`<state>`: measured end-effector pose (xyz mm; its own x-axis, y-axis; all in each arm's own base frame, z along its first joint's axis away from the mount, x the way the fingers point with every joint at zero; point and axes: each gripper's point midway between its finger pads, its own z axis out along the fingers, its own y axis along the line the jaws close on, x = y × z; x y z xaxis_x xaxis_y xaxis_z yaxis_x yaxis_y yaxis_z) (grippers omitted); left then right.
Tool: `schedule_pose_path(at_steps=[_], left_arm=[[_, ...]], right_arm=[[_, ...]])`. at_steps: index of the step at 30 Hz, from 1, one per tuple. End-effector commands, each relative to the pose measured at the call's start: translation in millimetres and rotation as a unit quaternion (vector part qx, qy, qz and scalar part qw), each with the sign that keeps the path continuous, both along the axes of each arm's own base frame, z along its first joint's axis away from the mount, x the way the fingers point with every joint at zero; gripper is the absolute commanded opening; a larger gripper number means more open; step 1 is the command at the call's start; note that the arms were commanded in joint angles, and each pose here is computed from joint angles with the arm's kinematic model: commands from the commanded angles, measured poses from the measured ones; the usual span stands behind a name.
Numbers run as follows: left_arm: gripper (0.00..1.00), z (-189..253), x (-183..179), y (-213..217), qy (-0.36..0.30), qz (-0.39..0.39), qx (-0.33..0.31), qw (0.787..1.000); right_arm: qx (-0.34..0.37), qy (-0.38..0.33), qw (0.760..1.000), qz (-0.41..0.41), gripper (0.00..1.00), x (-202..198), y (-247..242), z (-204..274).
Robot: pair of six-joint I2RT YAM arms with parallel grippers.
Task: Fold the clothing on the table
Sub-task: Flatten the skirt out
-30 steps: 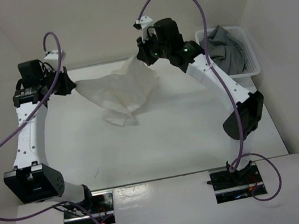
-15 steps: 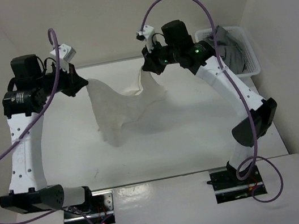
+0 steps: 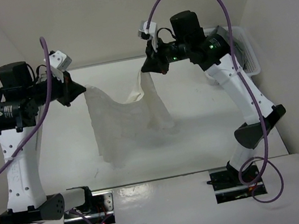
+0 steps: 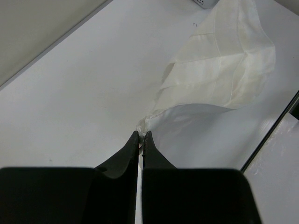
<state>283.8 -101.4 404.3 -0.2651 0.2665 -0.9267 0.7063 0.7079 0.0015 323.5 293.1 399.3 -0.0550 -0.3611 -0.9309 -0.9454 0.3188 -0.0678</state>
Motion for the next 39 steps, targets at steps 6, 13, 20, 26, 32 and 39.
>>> schedule_pose_path(at_steps=[6,13,20,26,32,39], left_arm=[[0.00,7,-2,1,-0.021,-0.010,0.007,1.000],[0.00,21,1,0,-0.035,-0.016,0.008,0.999],[0.00,43,-30,3,-0.082,-0.006,0.012,0.997],[0.00,56,-61,5,-0.119,-0.001,0.013,0.993],[0.00,67,-86,8,-0.156,0.009,0.016,0.988],[0.00,44,-65,10,-0.113,0.009,0.012,0.993]], right_arm=[[-0.009,-0.013,0.999,0.034,0.00,-8,3,6],[-0.014,-0.029,0.999,0.028,0.00,-6,-1,11],[0.001,-0.067,0.997,0.024,0.00,-30,-16,42],[0.013,-0.080,0.996,0.041,0.00,-54,-25,53],[0.027,-0.100,0.993,0.052,0.00,-74,-35,68],[0.012,-0.058,0.997,0.055,0.00,-69,-30,38]])
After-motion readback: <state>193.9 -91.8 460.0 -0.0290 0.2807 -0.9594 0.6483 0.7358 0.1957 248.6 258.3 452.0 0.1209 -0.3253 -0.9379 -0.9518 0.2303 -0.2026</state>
